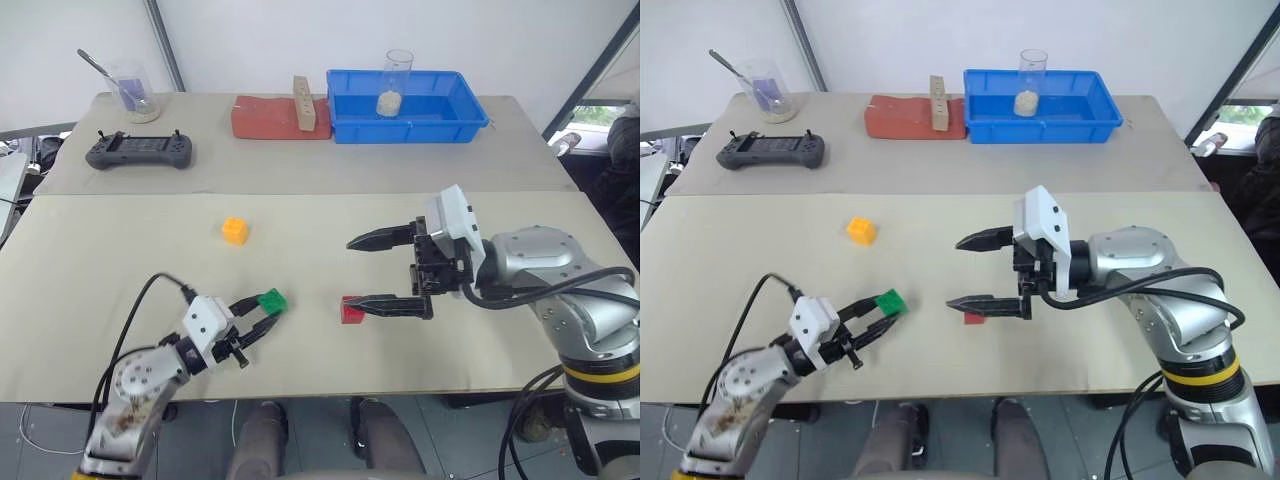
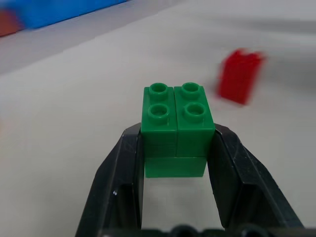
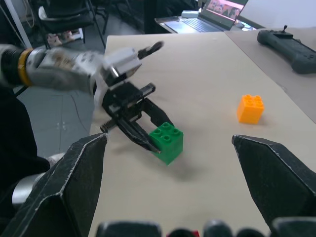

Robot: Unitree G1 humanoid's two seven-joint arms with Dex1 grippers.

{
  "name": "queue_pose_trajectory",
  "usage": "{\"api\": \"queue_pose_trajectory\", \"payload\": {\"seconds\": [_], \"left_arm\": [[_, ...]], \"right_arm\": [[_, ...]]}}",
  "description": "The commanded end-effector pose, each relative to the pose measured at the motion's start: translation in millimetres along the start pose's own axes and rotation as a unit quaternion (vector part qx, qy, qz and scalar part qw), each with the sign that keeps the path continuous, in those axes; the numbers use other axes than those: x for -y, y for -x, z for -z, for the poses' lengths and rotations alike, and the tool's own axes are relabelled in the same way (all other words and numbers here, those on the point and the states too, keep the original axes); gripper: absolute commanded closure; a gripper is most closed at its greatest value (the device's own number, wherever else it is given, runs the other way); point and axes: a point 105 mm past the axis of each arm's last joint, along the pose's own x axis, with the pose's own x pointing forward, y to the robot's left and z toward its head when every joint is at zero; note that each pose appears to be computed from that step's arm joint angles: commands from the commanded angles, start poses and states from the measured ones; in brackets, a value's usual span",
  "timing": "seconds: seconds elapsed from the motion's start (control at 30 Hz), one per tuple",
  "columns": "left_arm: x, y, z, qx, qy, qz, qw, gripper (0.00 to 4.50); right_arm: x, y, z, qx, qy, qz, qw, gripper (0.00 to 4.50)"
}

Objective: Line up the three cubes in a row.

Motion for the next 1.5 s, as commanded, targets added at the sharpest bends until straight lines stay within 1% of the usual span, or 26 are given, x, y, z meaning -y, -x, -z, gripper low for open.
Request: {"api": "queue_pose_trajectory", "payload": {"seconds": [0.03, 0.1, 0.23, 0.4, 0.67, 1.03, 1.2, 1.27, 1.3, 1.37, 1.43, 1.5], "left_arm": [[6, -8, -1, 0.0, 0.008, 0.117, 0.993, 3.21], [0, -15, 3, -0.009, 0.005, 0.158, 0.987, 3.21], [-17, -32, 7, -0.018, -0.018, 0.203, 0.979, 3.21], [-31, -48, 2, -0.01, -0.032, 0.224, 0.974, 3.21], [-25, -46, 10, -0.013, -0.026, 0.233, 0.972, 3.21], [-35, -44, 26, -0.029, -0.036, 0.21, 0.977, 3.21], [-36, -44, 29, -0.031, -0.038, 0.211, 0.976, 3.21], [-36, -44, 29, -0.031, -0.039, 0.211, 0.976, 2.19], [-37, -44, 29, -0.03, -0.04, 0.211, 0.976, 1.88], [-37, -43, 29, -0.031, -0.037, 0.214, 0.976, 0.91], [-39, -41, 28, -0.032, -0.038, 0.214, 0.976, 0.05], [-41, -36, 26, -0.032, -0.044, 0.21, 0.976, 0.05]], "right_arm": [[-3, 6, -8, 0.002, 0.015, 0.005, 1.0, 0.0], [-2, 8, -7, -0.002, 0.013, 0.013, 1.0, 0.0], [-3, 13, -2, -0.013, 0.008, 0.026, 1.0, 0.0], [-6, 20, 2, -0.024, 0.004, 0.038, 0.999, 0.0], [-7, 25, 4, -0.029, 0.004, 0.052, 0.998, 0.0], [-8, 25, 3, -0.032, 0.002, 0.047, 0.998, 0.0], [-7, 24, 2, -0.031, 0.002, 0.045, 0.998, 0.0], [-6, 23, 1, -0.031, 0.001, 0.045, 0.999, 0.0], [-6, 23, 1, -0.031, 0.001, 0.045, 0.998, 0.0], [-6, 23, 1, -0.031, 0.001, 0.045, 0.999, 0.0], [-6, 21, 1, -0.03, 0.001, 0.045, 0.999, 0.0], [-5, 20, 0, -0.028, 0.001, 0.044, 0.999, 0.0]]}}
